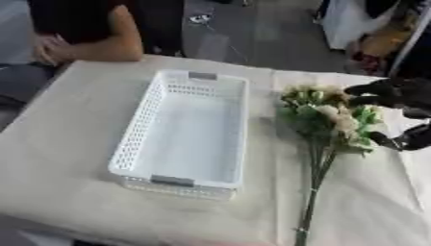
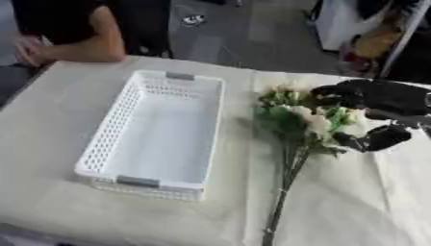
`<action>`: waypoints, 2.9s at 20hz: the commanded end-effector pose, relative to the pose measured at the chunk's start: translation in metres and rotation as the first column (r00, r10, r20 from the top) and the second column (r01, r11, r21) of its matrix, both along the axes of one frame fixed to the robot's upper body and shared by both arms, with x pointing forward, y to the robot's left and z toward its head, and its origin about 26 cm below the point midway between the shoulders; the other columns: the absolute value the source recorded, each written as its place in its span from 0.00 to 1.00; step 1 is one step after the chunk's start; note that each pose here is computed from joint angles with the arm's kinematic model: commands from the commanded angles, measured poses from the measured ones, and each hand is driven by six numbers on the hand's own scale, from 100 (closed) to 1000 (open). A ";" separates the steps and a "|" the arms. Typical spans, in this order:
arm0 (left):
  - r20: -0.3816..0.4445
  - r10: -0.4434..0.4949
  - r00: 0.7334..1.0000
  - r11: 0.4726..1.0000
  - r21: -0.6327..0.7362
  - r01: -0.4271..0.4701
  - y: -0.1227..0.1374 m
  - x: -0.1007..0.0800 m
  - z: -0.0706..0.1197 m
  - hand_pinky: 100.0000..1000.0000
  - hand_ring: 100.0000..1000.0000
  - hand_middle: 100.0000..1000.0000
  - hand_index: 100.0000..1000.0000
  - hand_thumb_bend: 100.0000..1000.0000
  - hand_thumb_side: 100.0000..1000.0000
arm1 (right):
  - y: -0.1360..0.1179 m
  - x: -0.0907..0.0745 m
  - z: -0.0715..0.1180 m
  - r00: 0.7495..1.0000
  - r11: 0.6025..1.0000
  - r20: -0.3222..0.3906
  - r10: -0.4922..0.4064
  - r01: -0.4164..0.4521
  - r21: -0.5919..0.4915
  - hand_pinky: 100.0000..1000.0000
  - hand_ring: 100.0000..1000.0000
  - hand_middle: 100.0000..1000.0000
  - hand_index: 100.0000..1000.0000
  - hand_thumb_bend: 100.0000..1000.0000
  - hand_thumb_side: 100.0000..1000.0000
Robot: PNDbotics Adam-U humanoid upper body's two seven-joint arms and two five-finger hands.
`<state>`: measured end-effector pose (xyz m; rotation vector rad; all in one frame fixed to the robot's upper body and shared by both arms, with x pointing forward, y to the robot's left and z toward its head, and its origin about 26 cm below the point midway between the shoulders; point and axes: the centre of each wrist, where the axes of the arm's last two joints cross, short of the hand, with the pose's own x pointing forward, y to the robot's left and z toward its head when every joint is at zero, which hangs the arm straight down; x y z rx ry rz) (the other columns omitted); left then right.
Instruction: Pick up objects on the table and place them in the box.
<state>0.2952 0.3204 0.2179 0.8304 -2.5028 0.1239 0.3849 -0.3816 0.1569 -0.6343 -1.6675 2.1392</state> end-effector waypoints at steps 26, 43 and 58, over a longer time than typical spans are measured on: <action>0.019 -0.038 0.999 0.998 0.059 0.036 -0.005 -0.001 0.013 0.55 0.72 0.84 0.84 0.03 0.80 | 0.098 0.003 0.006 0.944 0.937 -0.071 0.323 -0.330 -0.117 0.88 0.89 1.00 0.96 0.11 0.59; 0.019 -0.040 0.999 0.996 0.074 0.039 -0.006 -0.001 0.015 0.55 0.72 0.83 0.84 0.03 0.80 | 0.074 -0.007 -0.004 0.951 0.909 -0.170 0.257 -0.298 -0.293 0.95 0.94 1.00 0.97 0.27 0.68; 0.018 -0.046 0.999 0.996 0.079 0.045 -0.007 0.000 0.015 0.55 0.72 0.83 0.84 0.03 0.79 | 0.076 -0.001 -0.015 0.963 0.886 -0.143 0.231 -0.268 -0.379 0.99 0.96 1.00 0.96 0.39 0.47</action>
